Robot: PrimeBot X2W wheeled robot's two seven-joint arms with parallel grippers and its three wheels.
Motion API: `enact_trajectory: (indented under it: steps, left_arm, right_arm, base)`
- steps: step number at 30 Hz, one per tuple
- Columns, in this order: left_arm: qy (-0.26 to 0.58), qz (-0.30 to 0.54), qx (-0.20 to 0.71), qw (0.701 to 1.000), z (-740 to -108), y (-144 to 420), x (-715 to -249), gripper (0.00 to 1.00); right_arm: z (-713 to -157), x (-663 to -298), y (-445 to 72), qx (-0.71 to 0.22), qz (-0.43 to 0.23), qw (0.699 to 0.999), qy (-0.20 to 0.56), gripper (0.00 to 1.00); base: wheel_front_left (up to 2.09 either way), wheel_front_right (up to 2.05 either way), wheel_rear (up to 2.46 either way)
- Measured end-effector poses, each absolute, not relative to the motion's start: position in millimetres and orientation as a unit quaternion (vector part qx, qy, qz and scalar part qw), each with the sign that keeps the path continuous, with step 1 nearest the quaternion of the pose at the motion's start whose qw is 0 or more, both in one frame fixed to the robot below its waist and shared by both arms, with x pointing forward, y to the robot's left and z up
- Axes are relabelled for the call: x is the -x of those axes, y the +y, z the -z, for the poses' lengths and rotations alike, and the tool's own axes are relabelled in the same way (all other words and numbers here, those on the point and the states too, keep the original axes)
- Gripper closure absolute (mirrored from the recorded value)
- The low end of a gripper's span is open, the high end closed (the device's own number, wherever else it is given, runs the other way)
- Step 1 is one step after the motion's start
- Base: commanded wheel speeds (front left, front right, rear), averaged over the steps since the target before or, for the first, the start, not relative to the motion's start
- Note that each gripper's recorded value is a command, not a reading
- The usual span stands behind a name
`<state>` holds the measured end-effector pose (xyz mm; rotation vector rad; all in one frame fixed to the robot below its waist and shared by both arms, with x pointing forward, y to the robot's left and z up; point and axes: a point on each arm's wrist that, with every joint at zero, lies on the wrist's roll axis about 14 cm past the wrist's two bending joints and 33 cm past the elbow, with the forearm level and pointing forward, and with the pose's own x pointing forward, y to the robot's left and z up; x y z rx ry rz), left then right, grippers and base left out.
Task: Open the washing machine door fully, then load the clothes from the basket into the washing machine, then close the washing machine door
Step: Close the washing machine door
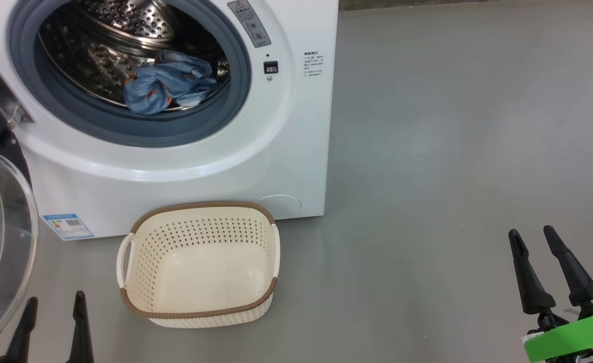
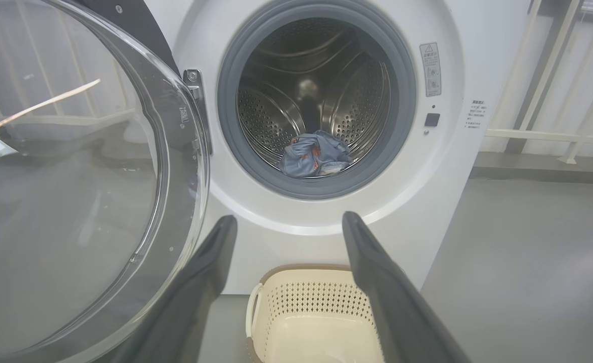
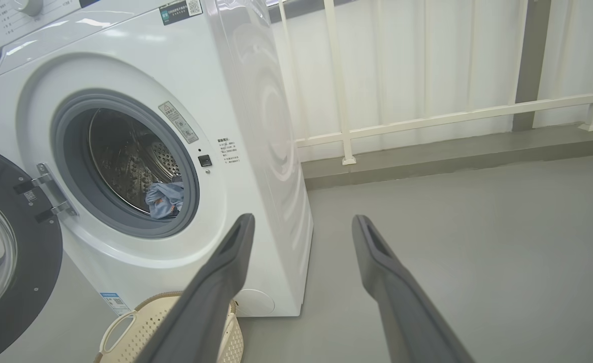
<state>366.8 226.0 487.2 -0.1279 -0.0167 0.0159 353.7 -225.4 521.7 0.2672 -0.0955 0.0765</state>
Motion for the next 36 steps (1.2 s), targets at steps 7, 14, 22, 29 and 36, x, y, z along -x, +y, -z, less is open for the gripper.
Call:
enact_trajectory:
  steps: [7,14,22,29,36]
  left_arm:
    - [-0.009,-0.023,0.068,0.997,-487,233,-361,0.00]
    - [-0.013,-0.054,0.073,0.996,-488,249,-350,0.00]
    - [-0.018,-0.109,0.081,0.991,-488,276,-330,0.00]
    - [-0.024,-0.158,0.085,0.983,-489,299,-307,0.00]
    - [-0.029,-0.208,0.083,0.974,-491,322,-282,0.00]
  right_arm:
    - [-520,-360,-214,-0.136,-0.054,0.988,-0.044,0.00]
    - [-515,-369,-189,-0.141,-0.090,0.985,-0.032,0.00]
    - [-506,-382,-148,-0.150,-0.147,0.978,-0.011,0.00]
    - [-508,-396,-105,-0.153,-0.210,0.966,-0.008,0.00]
    - [-505,-402,-70,-0.155,-0.256,0.954,0.003,0.00]
  base:
    - [0.00,0.00,0.00]
    - [0.00,0.00,0.00]
    - [0.00,0.00,0.00]
    - [0.00,0.00,0.00]
    - [0.00,0.00,0.00]
